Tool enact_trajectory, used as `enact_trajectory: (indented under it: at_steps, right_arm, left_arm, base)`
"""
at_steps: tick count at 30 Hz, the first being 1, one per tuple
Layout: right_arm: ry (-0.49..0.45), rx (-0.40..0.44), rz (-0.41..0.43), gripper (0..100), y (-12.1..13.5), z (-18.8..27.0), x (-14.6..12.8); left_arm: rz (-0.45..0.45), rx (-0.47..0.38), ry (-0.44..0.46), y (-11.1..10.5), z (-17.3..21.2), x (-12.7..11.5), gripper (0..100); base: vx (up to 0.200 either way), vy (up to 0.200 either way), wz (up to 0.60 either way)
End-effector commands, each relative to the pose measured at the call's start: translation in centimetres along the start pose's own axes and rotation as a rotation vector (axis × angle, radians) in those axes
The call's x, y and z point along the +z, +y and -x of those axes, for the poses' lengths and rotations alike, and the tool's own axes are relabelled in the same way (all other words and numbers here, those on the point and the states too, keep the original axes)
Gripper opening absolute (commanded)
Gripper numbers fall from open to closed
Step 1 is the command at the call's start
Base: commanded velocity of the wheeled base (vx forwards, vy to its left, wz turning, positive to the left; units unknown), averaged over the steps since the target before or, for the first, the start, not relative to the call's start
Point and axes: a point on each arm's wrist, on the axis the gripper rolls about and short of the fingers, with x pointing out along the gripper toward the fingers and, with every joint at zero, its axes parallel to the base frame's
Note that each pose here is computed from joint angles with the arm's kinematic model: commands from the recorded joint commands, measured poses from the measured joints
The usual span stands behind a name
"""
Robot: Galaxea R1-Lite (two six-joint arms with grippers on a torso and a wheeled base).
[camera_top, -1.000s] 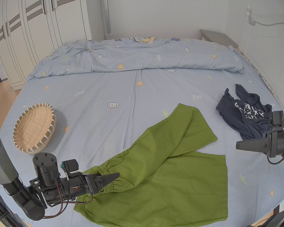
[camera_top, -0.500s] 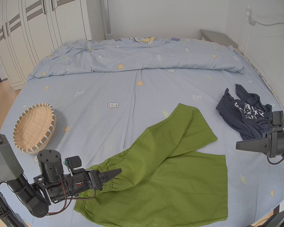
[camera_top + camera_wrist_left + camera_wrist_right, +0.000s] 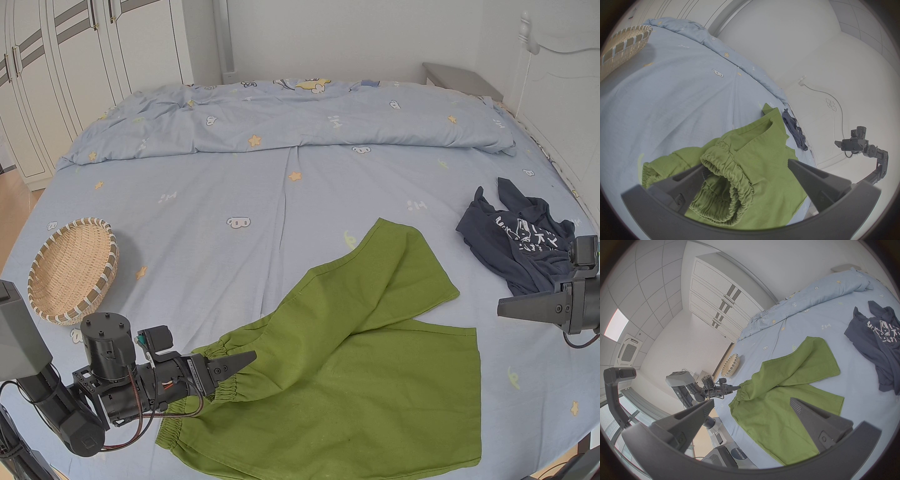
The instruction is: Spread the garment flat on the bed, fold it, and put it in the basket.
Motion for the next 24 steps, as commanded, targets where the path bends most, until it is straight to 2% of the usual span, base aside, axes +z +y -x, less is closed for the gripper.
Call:
enact_trajectory:
  at_steps: [1, 11, 16, 24]
  right_arm:
    - [0.002, 0.0, -0.002, 100, -0.03, -0.03, -0.01]
    - [0.002, 0.0, -0.002, 100, -0.03, -0.03, -0.01]
    - [0.002, 0.0, -0.002, 100, -0.03, -0.03, -0.01]
    - [0.004, 0.001, -0.002, 100, -0.04, -0.08, -0.02]
  left_arm:
    - [0.006, -0.001, 0.007, -0.01, -0.05, -0.09, 100]
    - [0.144, -0.007, -0.005, -0.36, -0.12, 0.17, 100]
    - [0.211, 0.046, -0.05, -0.16, -0.47, 0.34, 100]
    - [0.26, 0.051, -0.073, -0.19, -0.82, 0.64, 100]
  base:
    - [0.0, 0.0, 0.0]
    - [0.0, 0.0, 0.0]
    - [0.0, 0.0, 0.0]
    - [0.0, 0.0, 0.0]
